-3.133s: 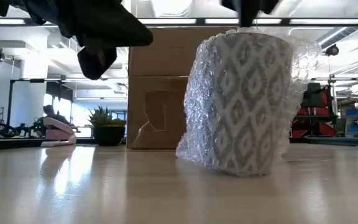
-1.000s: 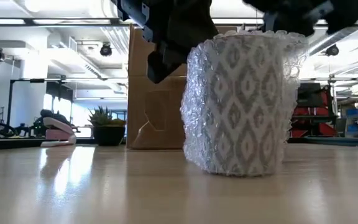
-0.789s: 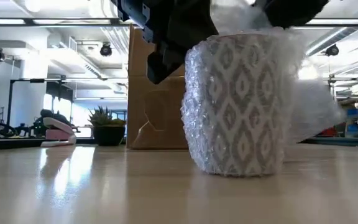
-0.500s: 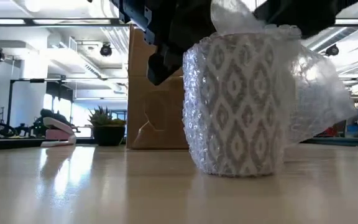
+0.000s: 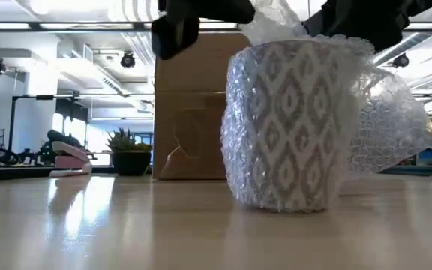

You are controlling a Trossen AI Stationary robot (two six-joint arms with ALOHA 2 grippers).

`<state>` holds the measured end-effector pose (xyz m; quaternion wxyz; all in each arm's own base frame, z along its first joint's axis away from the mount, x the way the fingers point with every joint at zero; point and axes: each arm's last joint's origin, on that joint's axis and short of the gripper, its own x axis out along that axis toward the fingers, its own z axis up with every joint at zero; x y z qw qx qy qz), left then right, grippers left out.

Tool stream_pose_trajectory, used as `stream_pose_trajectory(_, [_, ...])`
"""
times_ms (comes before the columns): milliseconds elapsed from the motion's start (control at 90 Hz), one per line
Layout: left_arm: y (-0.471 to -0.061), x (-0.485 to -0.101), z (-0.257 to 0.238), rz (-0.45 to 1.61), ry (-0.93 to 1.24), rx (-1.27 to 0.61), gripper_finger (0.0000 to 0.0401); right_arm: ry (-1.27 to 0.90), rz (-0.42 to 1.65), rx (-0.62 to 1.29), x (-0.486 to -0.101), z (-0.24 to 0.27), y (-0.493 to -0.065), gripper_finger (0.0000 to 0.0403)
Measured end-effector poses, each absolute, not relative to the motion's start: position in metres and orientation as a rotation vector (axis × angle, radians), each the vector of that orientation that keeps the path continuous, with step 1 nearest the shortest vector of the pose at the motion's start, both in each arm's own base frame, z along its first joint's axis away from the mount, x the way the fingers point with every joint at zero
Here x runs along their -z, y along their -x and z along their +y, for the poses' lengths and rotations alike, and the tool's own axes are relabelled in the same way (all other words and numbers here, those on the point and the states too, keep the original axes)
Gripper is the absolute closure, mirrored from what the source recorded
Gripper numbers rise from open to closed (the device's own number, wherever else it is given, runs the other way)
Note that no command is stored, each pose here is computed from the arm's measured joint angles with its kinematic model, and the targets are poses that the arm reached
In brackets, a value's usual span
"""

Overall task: Wrap mug
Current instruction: Put the wrapped gray mug into the cardboard box

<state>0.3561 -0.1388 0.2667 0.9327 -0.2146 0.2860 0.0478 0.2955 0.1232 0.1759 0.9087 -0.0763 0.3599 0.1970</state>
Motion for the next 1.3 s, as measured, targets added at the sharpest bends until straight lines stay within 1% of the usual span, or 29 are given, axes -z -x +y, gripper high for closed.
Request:
stream_pose_trajectory(78, [-0.358, -0.271, -0.136, 0.525, 0.395, -0.143, 0.0401, 0.156, 0.74, -0.406, -0.176, 0.123, -0.296, 0.0401])
stream_pose_trajectory(167, [-0.368, -0.262, -0.133, 0.511, 0.378, -0.14, 0.0401, 0.157, 0.738, -0.407, -0.176, 0.123, -0.296, 0.0401])
stream_pose_trajectory(256, [-0.379, -0.246, -0.135, 0.537, 0.383, -0.091, 0.0401, 0.16, 0.74, -0.407, -0.176, 0.123, -0.296, 0.0401])
stream_pose_trajectory(433, [-0.388, -0.213, -0.142, 0.663, 0.425, -0.014, 0.0401, 0.164, 0.744, -0.41, -0.177, 0.123, -0.295, 0.0401])
stream_pose_trajectory(544, [-0.391, -0.204, -0.145, 0.683, 0.422, -0.011, 0.0401, 0.162, 0.75, -0.407, -0.181, 0.123, -0.296, 0.04])
stream_pose_trajectory(622, [-0.391, -0.203, -0.145, 0.687, 0.418, -0.007, 0.0401, 0.154, 0.795, -0.394, -0.189, 0.123, -0.299, 0.0394])
stream_pose_trajectory(700, [-0.392, -0.202, -0.145, 0.689, 0.415, -0.003, 0.0401, 0.145, 0.868, -0.367, -0.2, 0.122, -0.302, 0.038])
stream_pose_trajectory(911, [-0.391, -0.202, -0.146, 0.69, 0.402, -0.006, 0.0401, 0.133, 1.095, -0.309, -0.234, 0.121, -0.297, 0.0315])
stream_pose_trajectory(967, [-0.391, -0.202, -0.146, 0.69, 0.398, -0.006, 0.0401, 0.122, 1.078, -0.308, -0.241, 0.122, -0.299, 0.0301])
stream_pose_trajectory(1056, [-0.392, -0.203, -0.146, 0.679, 0.385, 0.0, 0.0401, 0.096, 0.964, -0.323, -0.249, 0.127, -0.308, 0.0284])
stream_pose_trajectory(1144, [-0.392, -0.202, -0.146, 0.678, 0.382, 0.0, 0.0401, 0.083, 0.89, -0.341, -0.241, 0.136, -0.321, 0.0277])
stream_pose_trajectory(1222, [-0.391, -0.203, -0.145, 0.681, 0.381, 0.0, 0.0401, 0.102, 0.951, -0.34, -0.218, 0.142, -0.328, 0.0281])
stream_pose_trajectory(1300, [-0.388, -0.206, -0.145, 0.689, 0.381, 0.001, 0.0401, 0.136, 1.008, -0.312, -0.197, 0.147, -0.334, 0.0302])
